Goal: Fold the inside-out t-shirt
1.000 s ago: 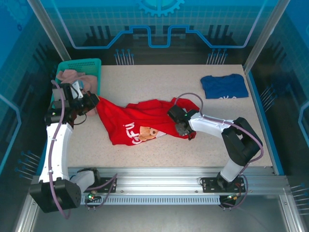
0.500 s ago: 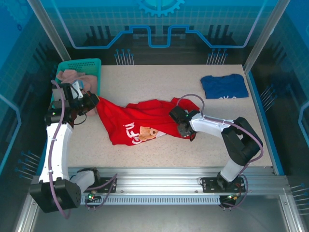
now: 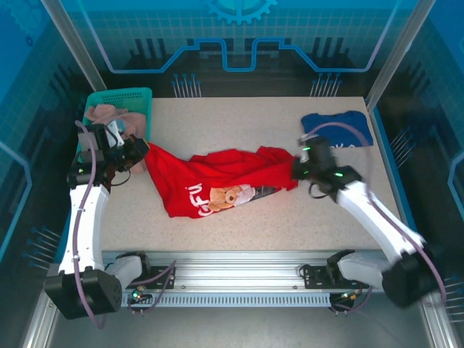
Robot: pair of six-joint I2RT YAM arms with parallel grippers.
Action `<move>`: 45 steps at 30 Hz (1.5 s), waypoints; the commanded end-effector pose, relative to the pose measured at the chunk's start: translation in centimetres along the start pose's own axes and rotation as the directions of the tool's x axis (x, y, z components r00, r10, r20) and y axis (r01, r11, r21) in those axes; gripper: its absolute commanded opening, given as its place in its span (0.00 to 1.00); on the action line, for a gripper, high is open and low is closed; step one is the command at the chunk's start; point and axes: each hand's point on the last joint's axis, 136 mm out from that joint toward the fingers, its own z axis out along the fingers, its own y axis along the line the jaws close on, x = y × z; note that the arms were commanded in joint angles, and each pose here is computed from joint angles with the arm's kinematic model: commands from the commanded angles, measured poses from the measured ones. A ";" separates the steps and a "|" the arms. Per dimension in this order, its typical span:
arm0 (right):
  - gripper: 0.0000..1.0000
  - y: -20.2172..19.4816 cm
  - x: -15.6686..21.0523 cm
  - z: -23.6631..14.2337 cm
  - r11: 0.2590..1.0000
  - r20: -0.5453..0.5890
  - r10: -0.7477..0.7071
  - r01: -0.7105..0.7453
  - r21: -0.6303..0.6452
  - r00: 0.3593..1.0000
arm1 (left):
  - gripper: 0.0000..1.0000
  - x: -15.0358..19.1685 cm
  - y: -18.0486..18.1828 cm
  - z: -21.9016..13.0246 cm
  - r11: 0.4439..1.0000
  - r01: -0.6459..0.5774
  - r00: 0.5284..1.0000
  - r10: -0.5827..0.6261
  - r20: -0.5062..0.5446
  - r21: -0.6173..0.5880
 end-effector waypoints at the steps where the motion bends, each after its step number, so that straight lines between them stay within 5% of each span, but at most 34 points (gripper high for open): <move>1: 0.00 2.2 -4.0 -2.6 0.961 0.141 0.090 -0.048 -0.273 0.986 | 0.00 -1.8 -3.1 -1.7 0.987 0.065 0.993 -0.080 0.092 0.149; 6: 0.00 1.2 -8.9 -5.5 0.959 0.229 0.110 -0.043 -0.280 0.967 | 0.00 -4.2 -5.5 -3.2 0.962 0.139 0.974 -0.176 0.144 0.233; 13: 0.00 1.5 -16.1 -19.9 0.972 0.565 0.037 0.101 -0.211 0.824 | 0.00 -10.1 -16.3 -16.6 0.931 -0.160 0.894 -0.003 0.447 0.327; 17: 0.00 1.2 -17.2 -27.0 0.987 0.675 -0.042 0.137 -0.088 0.737 | 0.00 -10.7 -19.1 -23.4 0.928 -0.293 0.802 0.106 0.588 0.232; 23: 0.00 0.1 -17.1 -31.1 0.991 0.695 -0.122 0.125 0.047 0.708 | 0.00 -11.4 -18.7 -25.8 0.939 -0.334 0.734 0.209 0.646 0.076; 27: 0.00 -0.6 -17.4 -29.7 0.991 0.679 -0.133 0.114 0.074 0.722 | 0.00 -12.9 -17.7 -23.5 0.949 -0.313 0.752 0.223 0.620 0.038; 36: 0.00 -1.8 -22.7 -16.6 0.998 0.595 -0.047 0.064 -0.008 0.802 | 0.00 -19.1 -13.7 -11.4 0.982 -0.186 0.843 0.146 0.518 0.027; 45: 0.00 0.6 -30.5 -19.1 0.992 0.695 -0.036 0.112 -0.065 0.718 | 0.00 -24.8 -21.2 -16.2 0.948 -0.285 0.753 0.133 0.644 0.138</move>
